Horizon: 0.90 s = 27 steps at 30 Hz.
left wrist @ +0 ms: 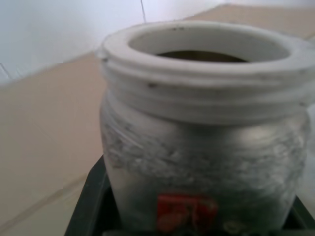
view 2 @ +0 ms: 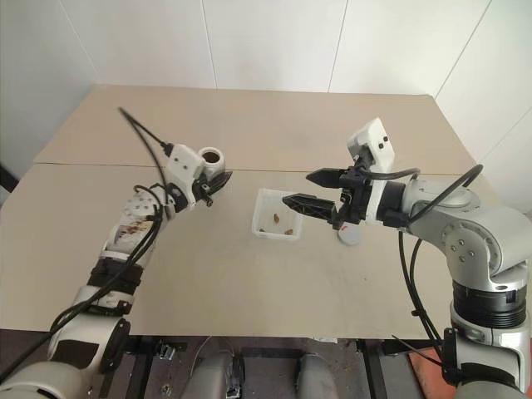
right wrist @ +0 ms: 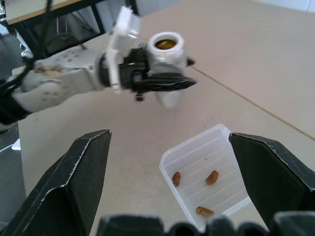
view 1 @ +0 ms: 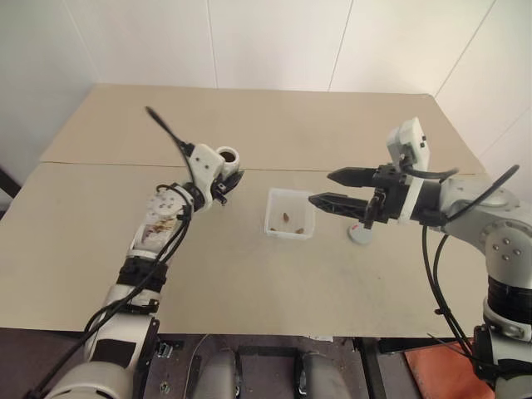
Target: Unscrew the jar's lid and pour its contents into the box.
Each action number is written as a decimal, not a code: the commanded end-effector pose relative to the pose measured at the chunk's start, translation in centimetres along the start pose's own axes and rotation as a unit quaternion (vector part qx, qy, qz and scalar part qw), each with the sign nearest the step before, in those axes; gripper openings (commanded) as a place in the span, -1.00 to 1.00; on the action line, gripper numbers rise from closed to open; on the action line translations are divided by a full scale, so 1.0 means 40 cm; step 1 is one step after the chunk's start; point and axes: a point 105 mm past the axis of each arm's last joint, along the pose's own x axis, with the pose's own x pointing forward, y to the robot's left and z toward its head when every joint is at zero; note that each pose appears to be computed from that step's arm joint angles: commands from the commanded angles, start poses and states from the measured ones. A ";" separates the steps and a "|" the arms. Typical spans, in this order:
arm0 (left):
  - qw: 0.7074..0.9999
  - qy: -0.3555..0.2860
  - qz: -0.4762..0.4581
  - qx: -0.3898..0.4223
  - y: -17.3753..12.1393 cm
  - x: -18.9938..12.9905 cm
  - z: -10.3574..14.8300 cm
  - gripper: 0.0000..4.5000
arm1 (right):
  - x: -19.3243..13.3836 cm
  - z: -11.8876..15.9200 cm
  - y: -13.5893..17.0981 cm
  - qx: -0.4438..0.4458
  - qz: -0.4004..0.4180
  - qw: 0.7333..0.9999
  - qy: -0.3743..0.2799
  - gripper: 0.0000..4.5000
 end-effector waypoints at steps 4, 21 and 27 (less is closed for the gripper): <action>0.999 -0.009 0.002 -0.034 -0.053 -0.016 -0.032 -0.13 | -0.001 0.034 0.009 -0.026 -0.006 0.999 -0.031 0.98; 0.999 0.032 -0.016 0.017 -0.072 -0.133 -0.094 0.99 | -0.004 0.022 0.031 -0.034 -0.002 0.999 -0.017 1.00; 0.996 0.050 -0.059 0.035 -0.075 -0.295 -0.010 0.99 | -0.056 -0.012 0.006 -0.034 -0.012 0.999 -0.001 1.00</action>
